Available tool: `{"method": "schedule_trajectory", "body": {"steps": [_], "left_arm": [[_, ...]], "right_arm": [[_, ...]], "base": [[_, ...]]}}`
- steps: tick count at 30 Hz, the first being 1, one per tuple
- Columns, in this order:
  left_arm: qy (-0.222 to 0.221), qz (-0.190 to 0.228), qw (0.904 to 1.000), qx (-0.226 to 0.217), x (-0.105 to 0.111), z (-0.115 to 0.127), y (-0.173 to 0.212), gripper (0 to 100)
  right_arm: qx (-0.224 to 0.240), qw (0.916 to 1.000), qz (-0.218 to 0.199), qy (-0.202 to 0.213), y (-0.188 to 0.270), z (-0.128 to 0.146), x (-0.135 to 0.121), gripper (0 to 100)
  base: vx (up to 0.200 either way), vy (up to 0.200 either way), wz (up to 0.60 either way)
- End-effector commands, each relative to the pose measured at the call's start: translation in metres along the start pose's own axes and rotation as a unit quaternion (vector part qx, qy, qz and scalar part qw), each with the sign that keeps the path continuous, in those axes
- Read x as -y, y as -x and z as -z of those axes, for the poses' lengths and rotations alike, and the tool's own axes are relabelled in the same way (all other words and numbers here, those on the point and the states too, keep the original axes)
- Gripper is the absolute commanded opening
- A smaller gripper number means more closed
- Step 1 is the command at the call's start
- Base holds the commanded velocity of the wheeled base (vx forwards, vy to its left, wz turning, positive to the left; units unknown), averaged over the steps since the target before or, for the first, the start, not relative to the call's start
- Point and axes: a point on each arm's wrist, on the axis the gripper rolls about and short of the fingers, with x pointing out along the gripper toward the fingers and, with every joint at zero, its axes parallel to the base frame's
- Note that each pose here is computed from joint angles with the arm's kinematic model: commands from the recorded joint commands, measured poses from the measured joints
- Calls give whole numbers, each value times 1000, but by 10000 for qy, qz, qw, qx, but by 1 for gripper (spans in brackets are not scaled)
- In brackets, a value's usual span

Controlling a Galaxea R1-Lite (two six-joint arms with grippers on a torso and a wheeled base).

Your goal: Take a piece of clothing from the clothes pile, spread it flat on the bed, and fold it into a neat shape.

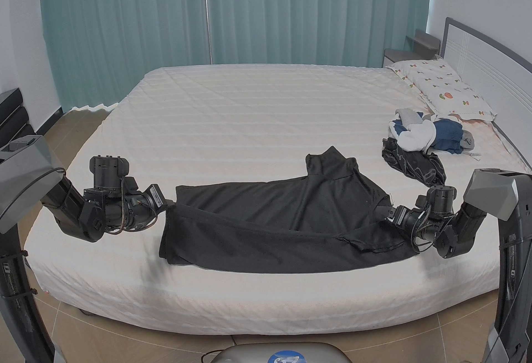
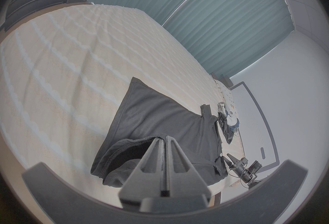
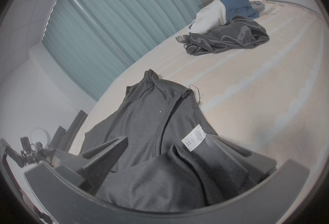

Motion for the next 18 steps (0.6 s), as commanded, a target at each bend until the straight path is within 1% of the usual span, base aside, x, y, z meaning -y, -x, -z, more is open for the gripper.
{"method": "schedule_trajectory", "body": {"steps": [1, 6, 10, 11, 18], "left_arm": [[8, -5, 10000, -10, -1, 1, -1, 0], [-4, -10, 10000, -5, -1, 0, -1, 0], [9, -5, 10000, 0, -1, 0, -1, 0], [9, -5, 10000, 0, -1, 0, -1, 0], [9, -5, 10000, 0, -1, 0, -1, 0]], "right_arm": [[-66, 9999, 25, 96, -5, 2, 2, 100], [-83, 9997, 25, 218, -7, 2, 2, 100], [-167, 9985, 51, 527, -6, 6, 4, 100], [-178, 9982, 63, 569, -5, 7, 4, 0], [-283, 9961, 131, 825, -5, 14, 9, 0]], "base": [[0, 0, 0], [0, 0, 0], [0, 0, 0], [0, 0, 0], [0, 0, 0]]}}
